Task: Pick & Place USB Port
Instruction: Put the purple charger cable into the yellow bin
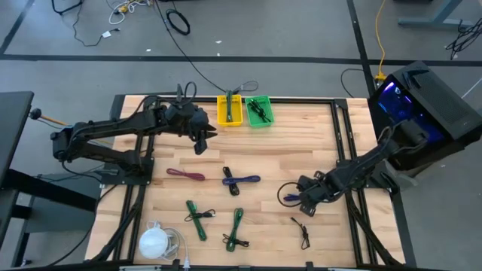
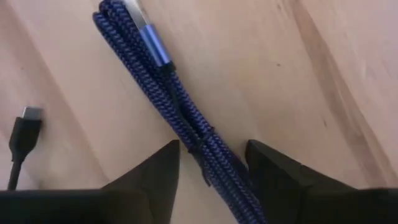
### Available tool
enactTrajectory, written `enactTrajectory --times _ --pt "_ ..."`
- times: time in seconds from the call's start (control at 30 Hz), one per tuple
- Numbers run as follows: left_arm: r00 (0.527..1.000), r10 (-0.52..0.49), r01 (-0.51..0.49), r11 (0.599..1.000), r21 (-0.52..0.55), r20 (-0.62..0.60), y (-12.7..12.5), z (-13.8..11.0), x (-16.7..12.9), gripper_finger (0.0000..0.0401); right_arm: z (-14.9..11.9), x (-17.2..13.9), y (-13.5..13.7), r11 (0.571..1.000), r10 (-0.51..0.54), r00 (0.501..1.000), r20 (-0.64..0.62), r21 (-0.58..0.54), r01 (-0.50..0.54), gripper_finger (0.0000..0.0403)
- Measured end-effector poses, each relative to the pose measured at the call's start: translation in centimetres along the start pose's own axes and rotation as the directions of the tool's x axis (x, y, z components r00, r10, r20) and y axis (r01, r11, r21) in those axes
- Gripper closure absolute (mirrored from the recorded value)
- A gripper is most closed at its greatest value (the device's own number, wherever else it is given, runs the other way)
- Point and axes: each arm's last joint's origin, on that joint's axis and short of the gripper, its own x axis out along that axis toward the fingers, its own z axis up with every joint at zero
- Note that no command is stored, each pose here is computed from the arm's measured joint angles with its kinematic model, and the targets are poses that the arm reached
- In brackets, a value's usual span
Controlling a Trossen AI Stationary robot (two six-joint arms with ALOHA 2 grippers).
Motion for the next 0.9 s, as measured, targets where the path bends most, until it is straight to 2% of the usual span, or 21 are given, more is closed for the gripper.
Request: enactTrajectory --times 0.1,0.17,0.23,0.4,0.5,0.67,0.77,0.9 --pt "1.000 0.002 -0.002 1.000 0.000 0.008 0.0 0.1 0.0 0.0298 0.0 0.1 -0.3 1.000 -0.011 1.000 -0.010 0.006 0.011 0.0280" --pt "1.000 0.004 -0.004 1.000 0.000 0.008 0.0 0.1 0.0 0.0298 0.0 0.1 -0.4 1.000 -0.020 1.000 -0.017 -0.014 0.020 0.0355" --pt "1.000 0.006 -0.006 1.000 0.000 0.009 0.0 0.1 0.0 0.0298 0.0 0.0 -0.3 0.999 -0.024 1.000 -0.017 -0.028 0.024 0.0382" --pt "1.000 0.007 -0.007 1.000 0.000 0.009 0.0 0.1 0.0 0.0298 1.0 -0.8 0.3 0.999 0.009 1.000 0.001 -0.032 -0.009 0.0395" --pt "1.000 0.006 -0.006 1.000 0.000 0.010 0.0 0.1 0.0 0.0298 2.6 -2.9 1.2 0.997 0.049 0.997 0.059 -0.062 -0.045 0.0397" --pt "1.000 0.004 -0.004 1.000 -0.018 0.011 0.0 0.1 0.0 0.0298 5.1 -7.6 2.0 0.994 -0.002 0.983 0.185 -0.109 0.023 0.0397" --pt "1.000 -0.007 0.008 1.000 -0.024 0.024 0.0 0.2 0.0 0.0298 6.4 -10.9 2.0 0.987 -0.038 0.951 0.307 -0.136 0.083 0.0397" --pt "0.986 -0.088 0.090 0.996 -0.006 0.139 -0.3 1.4 -0.1 0.0298 8.4 -15.3 2.1 0.980 0.003 0.841 0.541 -0.168 0.104 0.0397"
